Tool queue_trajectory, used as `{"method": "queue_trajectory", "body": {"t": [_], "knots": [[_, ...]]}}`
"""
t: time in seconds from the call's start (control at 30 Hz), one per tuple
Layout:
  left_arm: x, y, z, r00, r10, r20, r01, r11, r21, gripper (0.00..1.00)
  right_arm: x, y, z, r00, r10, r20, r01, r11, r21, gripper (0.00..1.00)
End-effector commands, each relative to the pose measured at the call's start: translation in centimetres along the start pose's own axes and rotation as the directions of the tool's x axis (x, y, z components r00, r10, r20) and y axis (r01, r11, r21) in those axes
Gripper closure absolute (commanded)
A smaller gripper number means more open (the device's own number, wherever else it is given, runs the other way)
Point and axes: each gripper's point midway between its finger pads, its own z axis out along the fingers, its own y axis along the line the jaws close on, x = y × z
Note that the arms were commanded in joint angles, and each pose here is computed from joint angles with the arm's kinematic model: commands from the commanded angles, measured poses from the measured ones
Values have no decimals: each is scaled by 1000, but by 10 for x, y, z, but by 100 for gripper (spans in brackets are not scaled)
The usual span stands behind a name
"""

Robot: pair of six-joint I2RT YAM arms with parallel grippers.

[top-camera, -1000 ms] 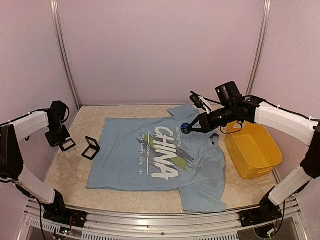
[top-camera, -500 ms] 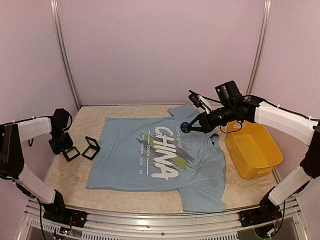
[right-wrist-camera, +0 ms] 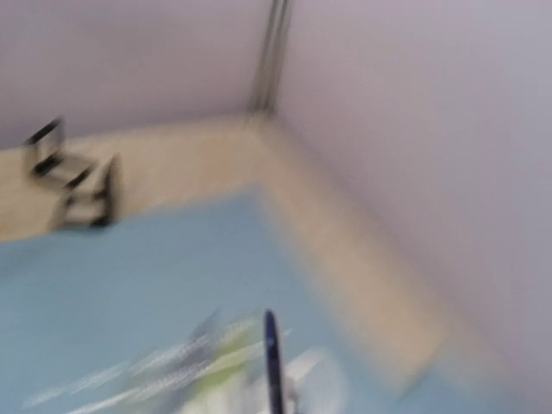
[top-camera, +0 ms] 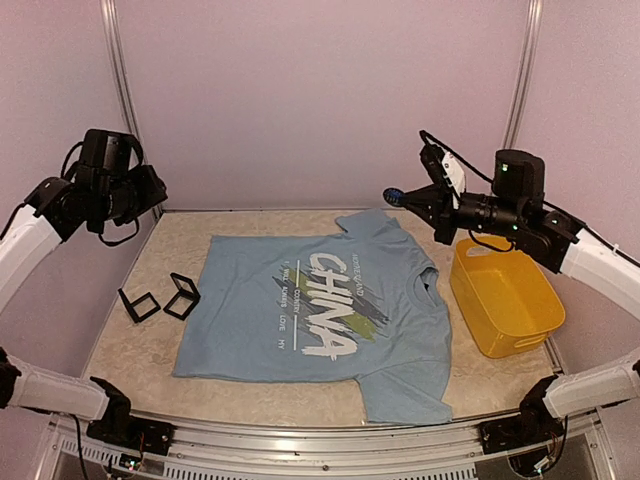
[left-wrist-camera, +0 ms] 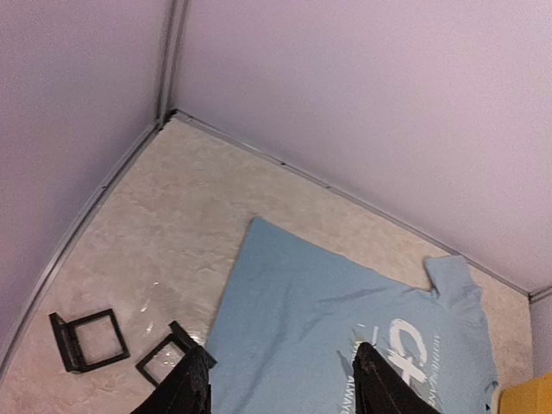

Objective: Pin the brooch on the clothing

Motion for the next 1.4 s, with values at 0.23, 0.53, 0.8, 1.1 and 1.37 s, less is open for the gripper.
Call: {"method": "queue_trajectory", "body": {"t": [0.23,0.53,0.8,1.1,1.37], "knots": [[70,-273,-132,953,302,-16,-171,581,795,43,-98,33,-35,132,-980,150,838,192,512,100],[92,-332,-229,958,287,5,-48,143,989,22,-108,68,-25,-263,-964,-23,792,-229,566,100],[103,-333,-240,949,316,-15,-17,101,995,35,-111,86,-17,-371,-927,-50,773,-338,537,100],[123,-329,-222,924,381,-40,-23,160,987,57,-109,89,-15,-370,-928,-34,783,-331,527,100],[122,-316,-195,919,390,-62,-35,236,971,56,-107,89,-14,-370,-928,-36,786,-334,521,100]]}}
